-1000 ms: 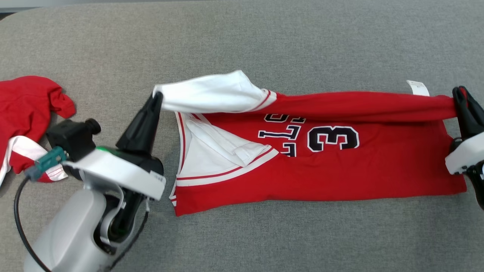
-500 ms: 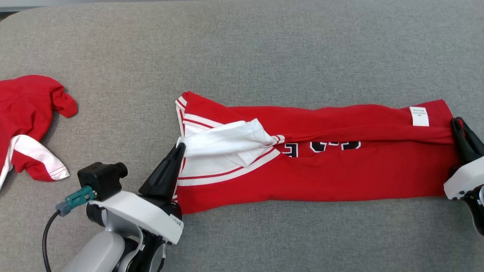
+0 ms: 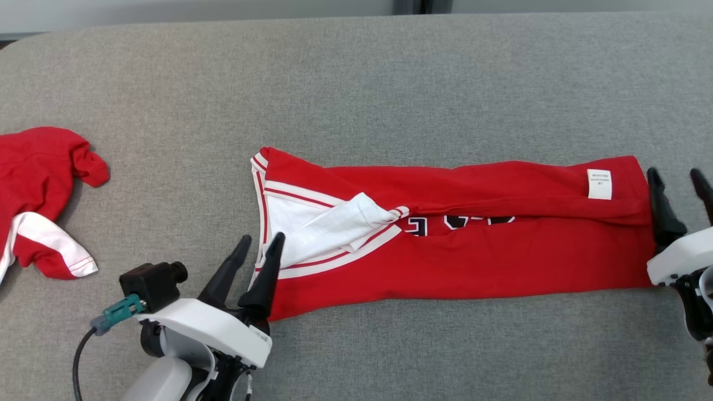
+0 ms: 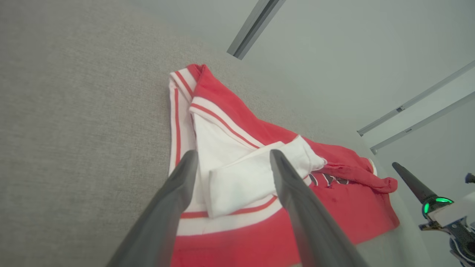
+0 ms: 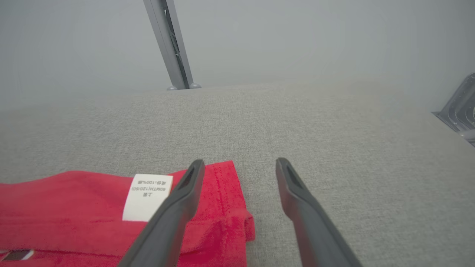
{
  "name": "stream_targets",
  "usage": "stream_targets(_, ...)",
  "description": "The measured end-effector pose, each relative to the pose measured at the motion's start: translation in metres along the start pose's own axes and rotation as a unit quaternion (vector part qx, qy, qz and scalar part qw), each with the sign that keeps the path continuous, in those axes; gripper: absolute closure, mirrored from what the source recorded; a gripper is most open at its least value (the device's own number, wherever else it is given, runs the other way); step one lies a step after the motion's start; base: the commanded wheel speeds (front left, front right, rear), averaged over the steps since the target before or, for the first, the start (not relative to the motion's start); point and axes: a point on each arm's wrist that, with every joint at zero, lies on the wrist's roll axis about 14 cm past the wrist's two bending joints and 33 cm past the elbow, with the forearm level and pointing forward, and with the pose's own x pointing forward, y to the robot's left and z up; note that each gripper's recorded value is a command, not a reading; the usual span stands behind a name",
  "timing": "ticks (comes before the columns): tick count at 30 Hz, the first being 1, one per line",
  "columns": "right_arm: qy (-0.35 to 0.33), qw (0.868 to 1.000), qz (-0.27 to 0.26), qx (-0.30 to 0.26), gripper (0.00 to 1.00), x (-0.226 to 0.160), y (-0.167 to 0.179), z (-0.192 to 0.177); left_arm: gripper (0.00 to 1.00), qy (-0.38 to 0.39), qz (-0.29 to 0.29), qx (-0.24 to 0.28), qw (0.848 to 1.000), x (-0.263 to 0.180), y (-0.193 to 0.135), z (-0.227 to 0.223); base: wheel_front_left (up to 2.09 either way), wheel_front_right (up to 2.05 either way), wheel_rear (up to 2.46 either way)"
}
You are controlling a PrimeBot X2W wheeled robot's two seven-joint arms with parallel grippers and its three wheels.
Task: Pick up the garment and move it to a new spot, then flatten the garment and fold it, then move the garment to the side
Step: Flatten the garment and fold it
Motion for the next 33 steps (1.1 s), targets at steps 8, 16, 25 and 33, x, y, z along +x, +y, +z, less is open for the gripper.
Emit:
stream_targets(8,-0.099,0.995,0.023,-0.007,0.0,-0.008,0.039,0.052,0.0,-0.099,0.029,0.05,0.993,-0.004,0.006,0.045,0.0,0.0,0.0)
stream_targets(16,-0.143,0.987,0.069,-0.005,0.0,-0.031,0.092,0.07,0.0,-0.204,0.041,0.095,0.973,-0.019,-0.006,0.095,0.0,0.0,0.0)
stream_targets(25,-0.167,0.982,0.084,-0.001,0.0,-0.072,0.118,0.072,0.0,-0.235,0.051,0.148,0.959,-0.053,-0.008,0.088,0.0,0.0,0.0)
stream_targets(33,-0.178,0.981,0.079,0.007,0.0,-0.107,0.121,0.067,0.0,-0.242,0.05,0.202,0.948,-0.083,-0.01,0.08,0.0,0.0,0.0)
